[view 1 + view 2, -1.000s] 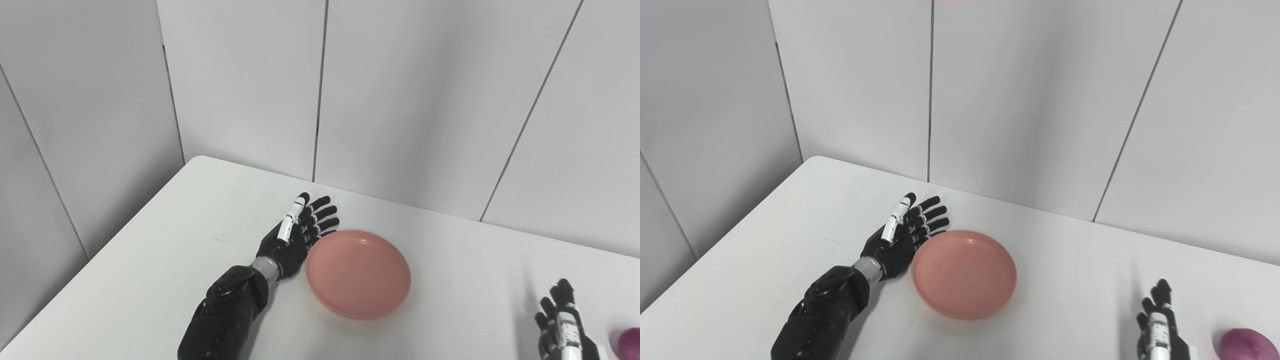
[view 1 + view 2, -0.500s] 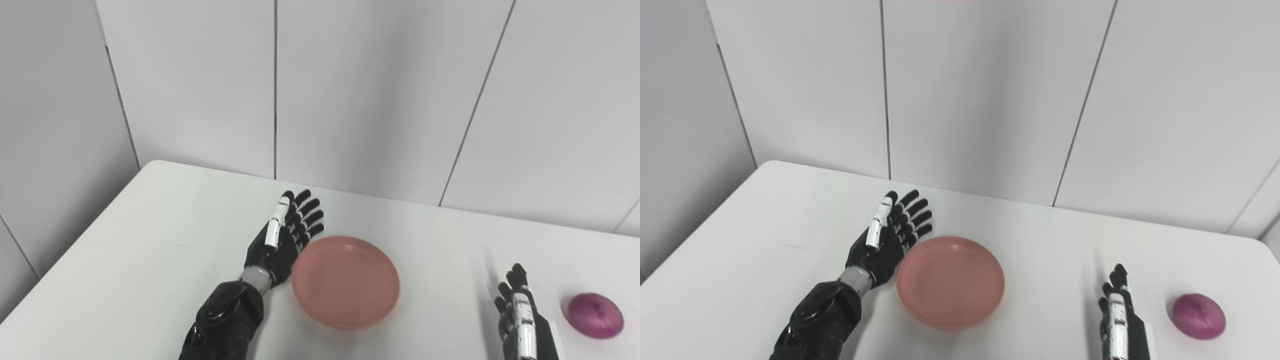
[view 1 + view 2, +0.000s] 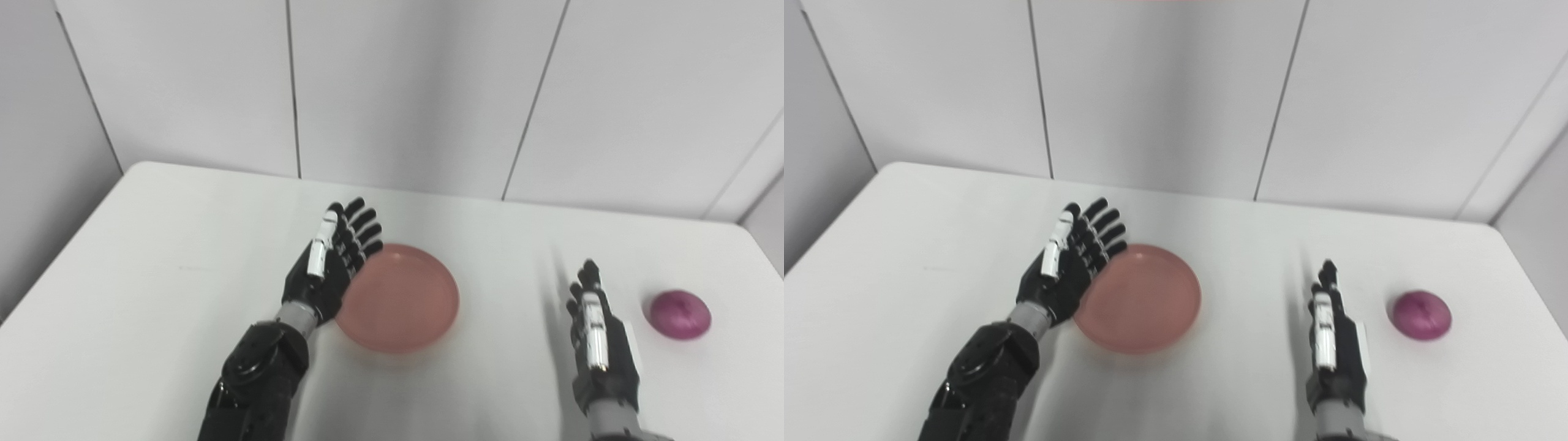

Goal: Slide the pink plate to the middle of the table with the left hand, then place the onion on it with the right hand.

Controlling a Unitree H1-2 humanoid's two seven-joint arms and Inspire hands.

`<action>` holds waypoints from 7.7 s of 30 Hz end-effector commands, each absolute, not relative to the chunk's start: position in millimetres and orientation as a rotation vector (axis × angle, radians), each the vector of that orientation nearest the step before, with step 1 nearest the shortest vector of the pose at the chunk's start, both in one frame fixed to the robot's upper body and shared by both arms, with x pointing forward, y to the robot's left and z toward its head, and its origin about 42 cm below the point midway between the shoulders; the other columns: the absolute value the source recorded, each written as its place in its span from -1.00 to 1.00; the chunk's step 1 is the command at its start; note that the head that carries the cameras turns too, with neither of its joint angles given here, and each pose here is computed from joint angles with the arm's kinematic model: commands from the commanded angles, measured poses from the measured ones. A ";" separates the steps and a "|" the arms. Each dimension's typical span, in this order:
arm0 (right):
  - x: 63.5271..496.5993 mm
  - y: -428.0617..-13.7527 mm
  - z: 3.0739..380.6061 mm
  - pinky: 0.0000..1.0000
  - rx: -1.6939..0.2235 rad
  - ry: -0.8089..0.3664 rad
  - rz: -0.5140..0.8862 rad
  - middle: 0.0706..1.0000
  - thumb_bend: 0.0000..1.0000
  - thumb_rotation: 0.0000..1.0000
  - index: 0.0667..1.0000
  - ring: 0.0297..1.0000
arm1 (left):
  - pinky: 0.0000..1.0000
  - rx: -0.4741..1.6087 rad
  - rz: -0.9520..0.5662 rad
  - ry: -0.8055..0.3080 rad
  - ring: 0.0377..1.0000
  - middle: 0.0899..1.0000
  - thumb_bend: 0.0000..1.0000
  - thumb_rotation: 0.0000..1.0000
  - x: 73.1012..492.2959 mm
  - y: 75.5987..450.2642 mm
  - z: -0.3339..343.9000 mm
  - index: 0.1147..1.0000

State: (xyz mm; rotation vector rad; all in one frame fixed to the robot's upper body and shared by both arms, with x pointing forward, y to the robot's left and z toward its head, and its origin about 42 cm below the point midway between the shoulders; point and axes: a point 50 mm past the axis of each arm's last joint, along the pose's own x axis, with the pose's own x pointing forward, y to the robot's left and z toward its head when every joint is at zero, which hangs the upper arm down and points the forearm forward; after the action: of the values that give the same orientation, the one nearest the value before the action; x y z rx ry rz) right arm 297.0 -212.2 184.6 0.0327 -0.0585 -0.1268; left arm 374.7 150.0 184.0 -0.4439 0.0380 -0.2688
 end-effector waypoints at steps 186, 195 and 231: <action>360.7 -390.7 227.4 -0.33 -1.110 0.169 -0.417 -0.05 0.41 -0.69 0.04 -0.18 | 0.84 -0.460 -0.307 -0.104 0.87 0.89 -0.02 1.00 371.1 200.7 187.7 0.87; 360.7 -389.0 227.5 -0.41 -1.112 0.101 -0.442 -0.14 0.33 -0.78 -0.05 -0.25 | 0.84 -0.459 -0.305 -0.104 0.87 0.89 -0.03 1.00 372.1 200.2 187.6 0.87; 372.6 -284.4 299.4 -0.24 -0.986 -0.300 -0.272 -0.05 0.31 -0.82 -0.01 -0.11 | 0.83 -0.464 -0.293 -0.102 0.84 0.86 -0.07 1.00 366.9 183.9 189.5 0.84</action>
State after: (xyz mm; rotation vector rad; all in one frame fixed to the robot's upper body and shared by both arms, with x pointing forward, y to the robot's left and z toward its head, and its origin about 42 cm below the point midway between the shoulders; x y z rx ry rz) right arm 369.3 -293.1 269.8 -0.9757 -0.1899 -0.2459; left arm 362.2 190.4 169.5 -0.4695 -0.0228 -0.2629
